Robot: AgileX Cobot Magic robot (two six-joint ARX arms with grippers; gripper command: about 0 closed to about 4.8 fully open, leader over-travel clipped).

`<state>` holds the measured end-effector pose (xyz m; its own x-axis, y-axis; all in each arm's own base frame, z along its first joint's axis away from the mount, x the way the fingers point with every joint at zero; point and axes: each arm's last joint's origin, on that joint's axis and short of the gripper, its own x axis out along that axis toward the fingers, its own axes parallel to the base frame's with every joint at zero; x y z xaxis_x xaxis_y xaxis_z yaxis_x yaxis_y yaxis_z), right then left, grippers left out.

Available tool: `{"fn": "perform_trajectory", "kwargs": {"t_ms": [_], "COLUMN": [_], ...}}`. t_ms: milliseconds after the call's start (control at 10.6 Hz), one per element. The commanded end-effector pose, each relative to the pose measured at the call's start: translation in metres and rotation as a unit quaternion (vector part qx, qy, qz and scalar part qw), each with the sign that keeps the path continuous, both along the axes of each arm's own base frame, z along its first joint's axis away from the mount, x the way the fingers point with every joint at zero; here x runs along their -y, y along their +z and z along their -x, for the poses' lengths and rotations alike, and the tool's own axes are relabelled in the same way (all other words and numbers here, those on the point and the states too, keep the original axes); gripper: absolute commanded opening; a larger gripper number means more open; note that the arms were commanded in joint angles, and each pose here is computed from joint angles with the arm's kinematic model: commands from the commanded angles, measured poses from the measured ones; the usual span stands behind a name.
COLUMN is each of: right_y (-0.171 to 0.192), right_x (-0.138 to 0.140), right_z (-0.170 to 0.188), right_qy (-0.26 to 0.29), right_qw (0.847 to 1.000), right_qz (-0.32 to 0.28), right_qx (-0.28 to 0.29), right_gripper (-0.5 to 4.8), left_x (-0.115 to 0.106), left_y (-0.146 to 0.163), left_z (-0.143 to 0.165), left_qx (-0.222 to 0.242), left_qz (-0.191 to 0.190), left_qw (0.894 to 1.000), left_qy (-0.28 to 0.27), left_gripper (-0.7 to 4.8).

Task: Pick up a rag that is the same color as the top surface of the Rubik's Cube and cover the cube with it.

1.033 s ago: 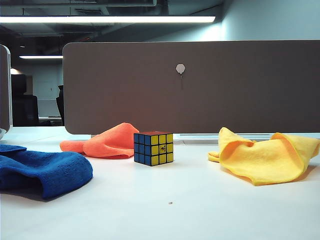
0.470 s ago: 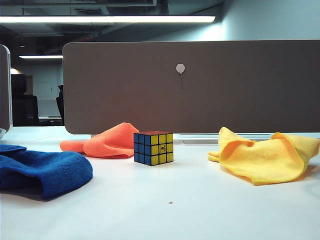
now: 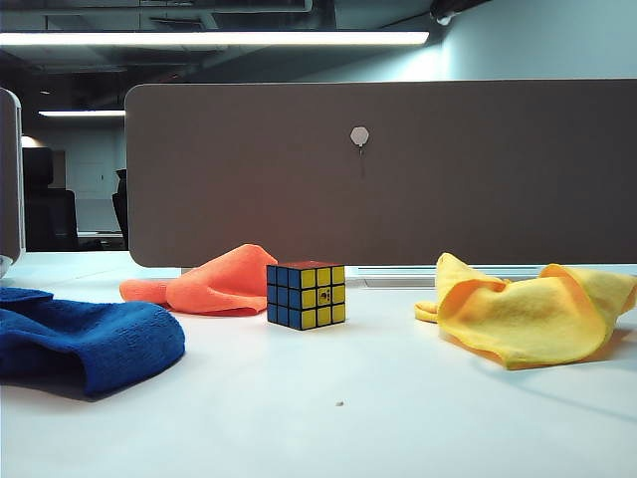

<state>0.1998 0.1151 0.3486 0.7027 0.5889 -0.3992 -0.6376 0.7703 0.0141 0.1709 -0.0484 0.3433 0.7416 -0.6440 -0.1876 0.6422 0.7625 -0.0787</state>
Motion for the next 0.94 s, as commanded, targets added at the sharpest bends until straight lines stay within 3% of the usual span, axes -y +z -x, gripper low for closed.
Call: {"fn": "perform_trajectory", "kwargs": {"t_ms": [94, 658, 939], "right_y": [0.007, 0.007, 0.007], "right_x": [0.007, 0.007, 0.007], "right_z": [-0.006, -0.006, -0.006], "right_qy": [-0.050, -0.050, -0.050], "right_qw": [0.998, 0.998, 0.998], "right_qz": [-0.002, -0.003, -0.003], "right_qx": [0.034, 0.034, 0.034], "right_gripper": [-0.01, -0.01, -0.01], "left_x": [0.007, 0.009, 0.015], "left_y": [-0.002, -0.007, 0.001], "left_z": [-0.028, -0.036, -0.038], "left_qx": [-0.017, -0.026, 0.020], "left_qz": [-0.019, -0.024, -0.010], "left_qw": [1.000, 0.999, 1.000], "left_qy": [0.001, 0.011, -0.007], "left_gripper": [-0.06, -0.06, -0.06]}}
